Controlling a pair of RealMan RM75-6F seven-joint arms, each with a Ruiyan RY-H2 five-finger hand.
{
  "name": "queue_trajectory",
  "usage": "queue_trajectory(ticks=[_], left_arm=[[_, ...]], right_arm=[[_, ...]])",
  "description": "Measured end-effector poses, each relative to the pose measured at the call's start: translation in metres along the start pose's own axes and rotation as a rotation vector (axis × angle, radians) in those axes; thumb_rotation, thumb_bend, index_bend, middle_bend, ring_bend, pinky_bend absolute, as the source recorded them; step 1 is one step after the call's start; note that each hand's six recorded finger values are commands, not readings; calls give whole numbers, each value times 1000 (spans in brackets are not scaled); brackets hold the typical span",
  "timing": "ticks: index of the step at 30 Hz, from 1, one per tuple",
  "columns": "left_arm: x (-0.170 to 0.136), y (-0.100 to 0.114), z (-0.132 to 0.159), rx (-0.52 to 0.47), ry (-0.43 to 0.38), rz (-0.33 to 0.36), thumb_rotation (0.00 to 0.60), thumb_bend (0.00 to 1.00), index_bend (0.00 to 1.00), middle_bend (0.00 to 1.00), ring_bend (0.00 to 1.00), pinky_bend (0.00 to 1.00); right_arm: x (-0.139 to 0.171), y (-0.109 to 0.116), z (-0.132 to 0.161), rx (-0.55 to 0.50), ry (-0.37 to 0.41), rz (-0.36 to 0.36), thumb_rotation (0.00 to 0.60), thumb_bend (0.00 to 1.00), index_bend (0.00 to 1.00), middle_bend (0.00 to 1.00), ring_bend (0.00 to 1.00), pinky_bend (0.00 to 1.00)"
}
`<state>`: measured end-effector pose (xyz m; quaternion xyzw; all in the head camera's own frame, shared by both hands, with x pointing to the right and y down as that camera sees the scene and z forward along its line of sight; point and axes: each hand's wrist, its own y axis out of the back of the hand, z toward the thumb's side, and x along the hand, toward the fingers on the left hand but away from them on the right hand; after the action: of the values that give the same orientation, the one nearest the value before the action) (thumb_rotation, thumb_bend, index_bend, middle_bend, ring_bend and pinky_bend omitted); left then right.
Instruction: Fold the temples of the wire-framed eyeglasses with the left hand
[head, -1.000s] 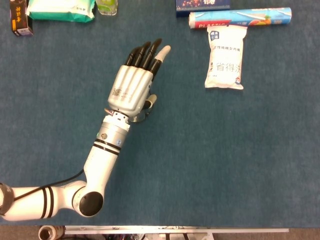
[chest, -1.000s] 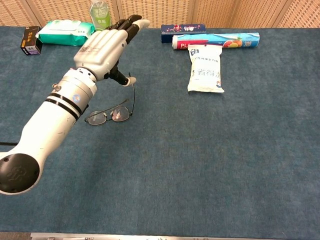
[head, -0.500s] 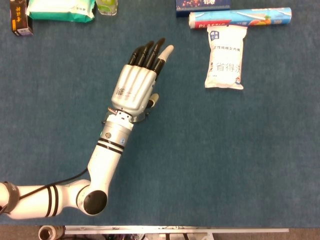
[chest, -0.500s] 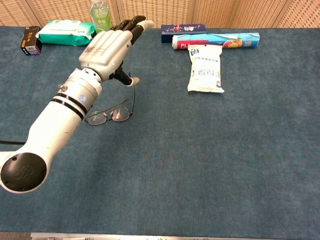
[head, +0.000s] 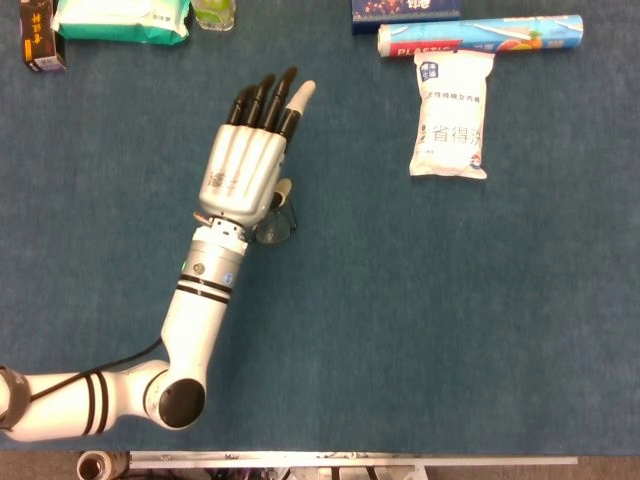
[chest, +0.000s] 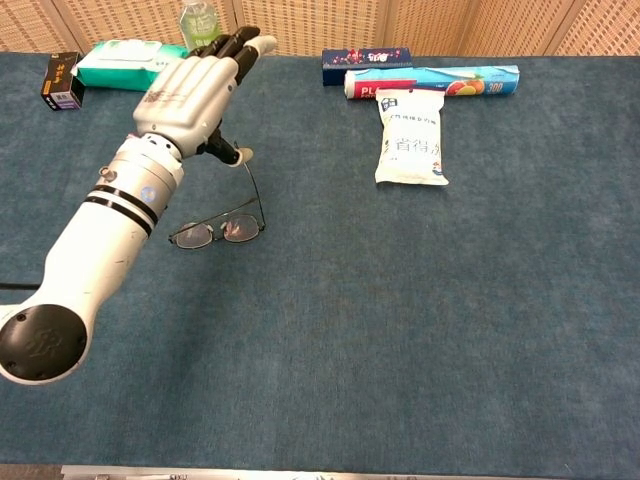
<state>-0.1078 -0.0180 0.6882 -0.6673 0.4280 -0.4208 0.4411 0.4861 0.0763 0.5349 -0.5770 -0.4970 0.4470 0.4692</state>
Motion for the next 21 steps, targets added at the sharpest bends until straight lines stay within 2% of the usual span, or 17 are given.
queue_trajectory(ticks=[8,21], left_arm=[[-12,-1,-14,32,15,-11,600,163,0,0,0,101],[-24,-9,-36,19,54,-32,600,163,0,0,0,101]], right_arm=[[1,-1,0,2,2,3,600,470,471,373,231,414],[1,0,1,4,3,0,600,470,471,373,231,414]])
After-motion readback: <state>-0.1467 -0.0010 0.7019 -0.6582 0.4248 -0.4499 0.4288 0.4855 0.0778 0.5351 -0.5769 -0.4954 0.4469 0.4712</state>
